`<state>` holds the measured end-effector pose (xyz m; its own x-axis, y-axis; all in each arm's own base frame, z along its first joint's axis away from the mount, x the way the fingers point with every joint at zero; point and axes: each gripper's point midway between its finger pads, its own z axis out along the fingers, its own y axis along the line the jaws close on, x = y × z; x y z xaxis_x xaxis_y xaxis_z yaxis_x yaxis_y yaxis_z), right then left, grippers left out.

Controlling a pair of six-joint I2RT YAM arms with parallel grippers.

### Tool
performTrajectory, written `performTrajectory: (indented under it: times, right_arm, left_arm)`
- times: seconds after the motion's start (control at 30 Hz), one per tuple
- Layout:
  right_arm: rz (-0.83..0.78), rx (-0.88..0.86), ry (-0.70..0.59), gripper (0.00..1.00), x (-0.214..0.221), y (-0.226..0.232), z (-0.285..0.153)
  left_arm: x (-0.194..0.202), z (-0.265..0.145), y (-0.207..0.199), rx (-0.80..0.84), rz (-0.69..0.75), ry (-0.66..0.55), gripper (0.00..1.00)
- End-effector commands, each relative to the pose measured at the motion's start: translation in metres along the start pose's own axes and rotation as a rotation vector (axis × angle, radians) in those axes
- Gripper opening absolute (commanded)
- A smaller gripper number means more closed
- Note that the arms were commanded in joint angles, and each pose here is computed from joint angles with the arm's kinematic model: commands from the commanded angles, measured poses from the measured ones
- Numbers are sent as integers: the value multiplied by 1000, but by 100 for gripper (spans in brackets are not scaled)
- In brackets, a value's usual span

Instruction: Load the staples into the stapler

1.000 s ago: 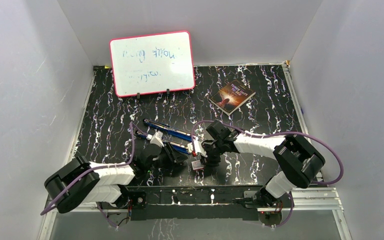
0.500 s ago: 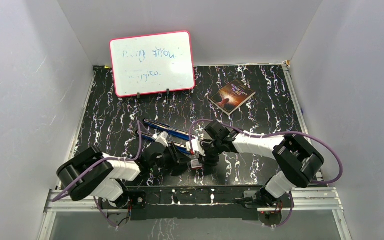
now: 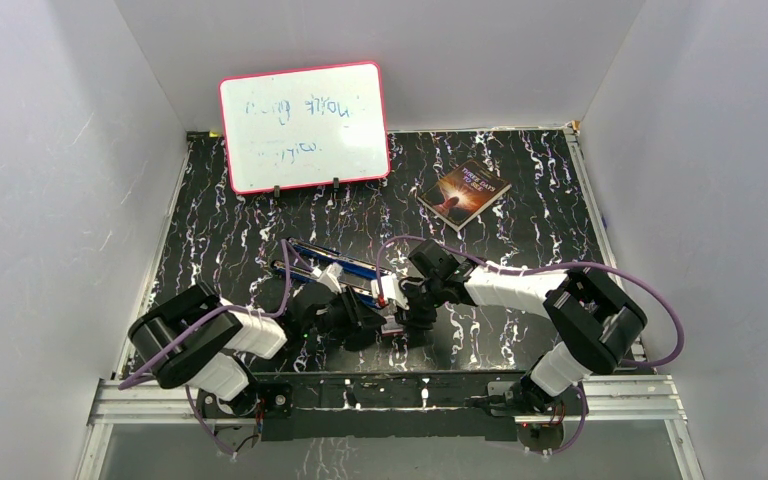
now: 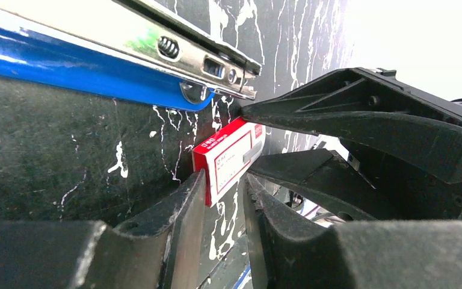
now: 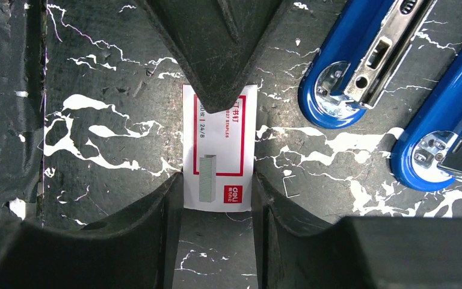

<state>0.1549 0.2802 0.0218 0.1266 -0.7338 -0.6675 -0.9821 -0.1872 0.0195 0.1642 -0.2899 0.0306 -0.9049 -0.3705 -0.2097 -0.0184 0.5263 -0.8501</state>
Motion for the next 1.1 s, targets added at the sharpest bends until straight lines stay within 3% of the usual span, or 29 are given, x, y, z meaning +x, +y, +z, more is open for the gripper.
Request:
performTrajectory:
  times: [0.0,0.67,0.87,1.07]
  right_arm:
    - [38,19,48,44,10,-4,4]
    - [-24,51,-19,44,-9,-15,8]
    - [-53,36,-54,44,-19,-13,9]
    - [-52,45,-43,49,-17,-9,3]
  left_arm:
    - [-3,5,-14,49,6,7,27]
    - [5,21,-32,153,36,83,23]
    - [6,22,-33,159,39,88,16]
    - [3,18,-34,163,45,65,0]
